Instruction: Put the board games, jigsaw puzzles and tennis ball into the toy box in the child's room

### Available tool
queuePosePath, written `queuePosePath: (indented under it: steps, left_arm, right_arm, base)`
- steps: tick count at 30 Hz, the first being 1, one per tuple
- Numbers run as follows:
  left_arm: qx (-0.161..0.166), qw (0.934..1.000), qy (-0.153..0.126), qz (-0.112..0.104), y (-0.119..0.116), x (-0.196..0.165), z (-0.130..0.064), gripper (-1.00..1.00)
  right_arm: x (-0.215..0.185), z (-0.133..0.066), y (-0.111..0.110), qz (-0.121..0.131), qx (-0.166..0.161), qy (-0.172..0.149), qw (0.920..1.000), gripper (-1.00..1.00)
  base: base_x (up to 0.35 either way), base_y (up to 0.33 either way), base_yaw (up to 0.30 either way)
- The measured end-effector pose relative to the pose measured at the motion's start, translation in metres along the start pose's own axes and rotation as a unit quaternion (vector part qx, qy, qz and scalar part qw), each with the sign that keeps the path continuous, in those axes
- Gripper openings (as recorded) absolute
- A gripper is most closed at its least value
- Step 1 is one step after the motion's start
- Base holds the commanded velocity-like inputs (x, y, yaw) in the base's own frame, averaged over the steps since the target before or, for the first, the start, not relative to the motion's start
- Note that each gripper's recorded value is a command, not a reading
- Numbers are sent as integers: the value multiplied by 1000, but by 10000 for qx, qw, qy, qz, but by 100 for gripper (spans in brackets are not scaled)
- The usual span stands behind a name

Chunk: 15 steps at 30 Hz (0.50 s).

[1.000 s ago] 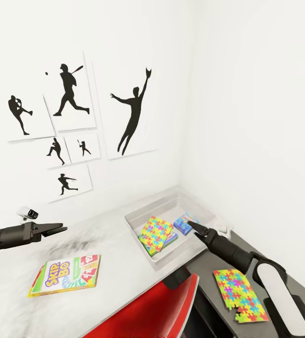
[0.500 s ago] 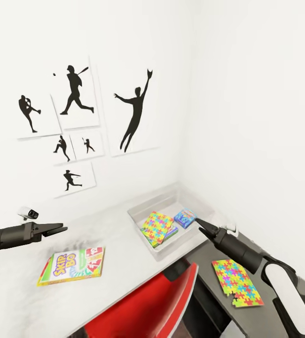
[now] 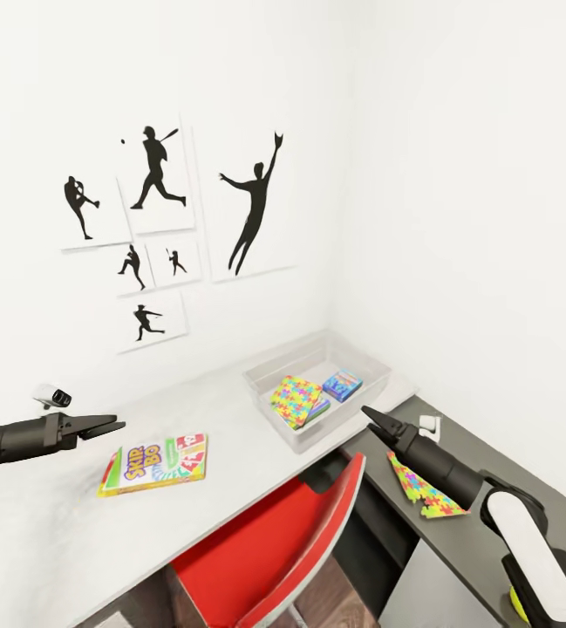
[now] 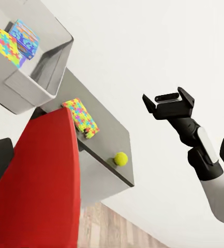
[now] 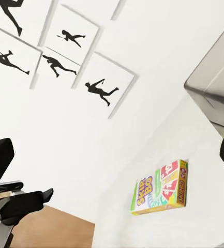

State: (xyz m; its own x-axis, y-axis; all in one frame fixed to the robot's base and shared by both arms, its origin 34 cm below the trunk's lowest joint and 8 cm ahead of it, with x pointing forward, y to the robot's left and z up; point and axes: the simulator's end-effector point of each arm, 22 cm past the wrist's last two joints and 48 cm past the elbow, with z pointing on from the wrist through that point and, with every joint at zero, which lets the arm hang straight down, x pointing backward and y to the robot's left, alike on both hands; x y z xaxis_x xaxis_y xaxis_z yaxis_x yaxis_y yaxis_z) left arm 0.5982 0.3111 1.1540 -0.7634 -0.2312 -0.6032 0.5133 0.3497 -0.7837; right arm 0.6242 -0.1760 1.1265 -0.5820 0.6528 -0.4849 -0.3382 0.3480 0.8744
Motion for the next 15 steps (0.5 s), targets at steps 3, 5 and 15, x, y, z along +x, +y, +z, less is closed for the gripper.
queuePosePath:
  steps: [3,5,15]
  left_arm:
    - [2,10000,-1,3,0,0,0,100]
    - [1,10000,-1,3,0,0,0,100]
    - [0,10000,1,-2,0,0,0,100]
  right_arm:
    - [2,1,-1,-27,27,22,10000,100]
    - [3,1,-3,-83,84,42,9999,100]
    - [8,2,-12,-268,267,130,9992,100]
  base:
    - [-86,31,257]
    - [-32,11,278]
    - [-6,2,288]
